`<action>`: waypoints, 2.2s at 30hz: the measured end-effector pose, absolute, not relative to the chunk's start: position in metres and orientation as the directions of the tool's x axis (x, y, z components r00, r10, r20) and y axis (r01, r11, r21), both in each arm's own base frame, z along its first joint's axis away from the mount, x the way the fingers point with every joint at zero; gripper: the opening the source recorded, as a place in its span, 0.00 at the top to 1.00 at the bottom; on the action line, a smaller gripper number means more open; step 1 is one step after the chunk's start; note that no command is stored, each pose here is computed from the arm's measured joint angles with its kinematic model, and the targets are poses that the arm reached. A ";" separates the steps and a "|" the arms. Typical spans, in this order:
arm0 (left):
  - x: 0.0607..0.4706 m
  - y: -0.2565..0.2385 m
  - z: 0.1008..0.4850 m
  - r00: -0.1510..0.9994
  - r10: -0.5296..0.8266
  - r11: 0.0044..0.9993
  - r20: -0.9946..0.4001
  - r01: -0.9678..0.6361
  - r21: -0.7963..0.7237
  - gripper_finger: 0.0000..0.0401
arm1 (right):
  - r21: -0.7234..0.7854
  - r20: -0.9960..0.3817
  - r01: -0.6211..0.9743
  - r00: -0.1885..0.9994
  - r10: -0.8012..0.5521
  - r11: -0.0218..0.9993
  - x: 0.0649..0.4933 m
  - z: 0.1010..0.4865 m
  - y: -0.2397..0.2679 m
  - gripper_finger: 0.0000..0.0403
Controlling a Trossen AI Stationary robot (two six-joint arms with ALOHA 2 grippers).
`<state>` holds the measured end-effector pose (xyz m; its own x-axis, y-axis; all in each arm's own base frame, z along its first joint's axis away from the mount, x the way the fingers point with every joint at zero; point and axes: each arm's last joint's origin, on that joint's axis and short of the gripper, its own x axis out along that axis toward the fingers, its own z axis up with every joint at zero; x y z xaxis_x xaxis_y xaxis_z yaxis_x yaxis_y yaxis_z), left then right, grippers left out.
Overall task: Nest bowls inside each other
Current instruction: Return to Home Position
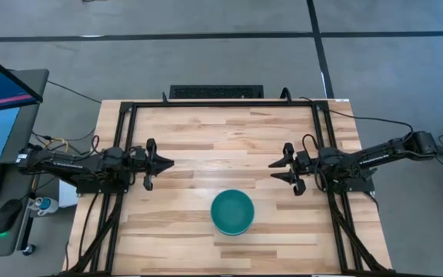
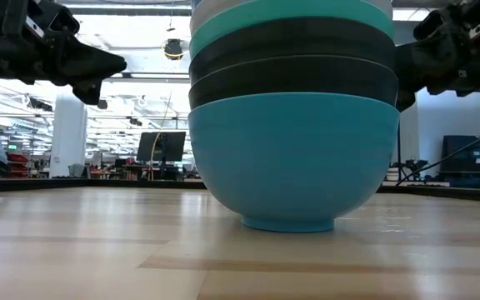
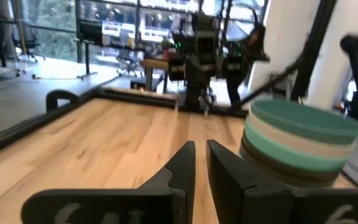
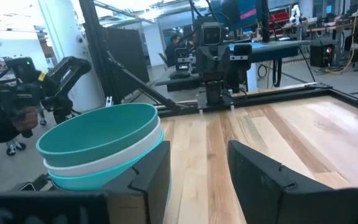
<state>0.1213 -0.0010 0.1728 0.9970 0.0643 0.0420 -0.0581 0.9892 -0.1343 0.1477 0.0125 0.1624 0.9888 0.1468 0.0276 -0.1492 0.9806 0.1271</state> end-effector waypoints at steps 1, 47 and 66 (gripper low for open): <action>0.121 -0.001 0.175 0.996 0.072 0.988 0.056 -0.063 -0.141 0.92 | 0.128 0.028 -0.149 0.989 0.147 0.980 0.148 0.162 0.013 0.55; 0.116 0.002 0.138 0.941 0.149 0.932 -0.303 -0.236 -0.274 0.92 | 0.332 -0.110 0.031 0.994 0.006 0.943 0.147 0.149 0.010 0.55; 0.106 0.002 0.159 0.985 0.148 0.930 -0.083 -0.168 -0.326 0.92 | 0.338 -0.037 0.005 0.999 0.008 0.941 0.129 0.163 0.009 0.55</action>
<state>0.1060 0.0019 0.1592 0.9854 0.1483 -0.0832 -0.1676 0.9303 -0.3264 0.1288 0.0087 0.1630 0.9993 0.0081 -0.0371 0.0050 0.9411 0.3382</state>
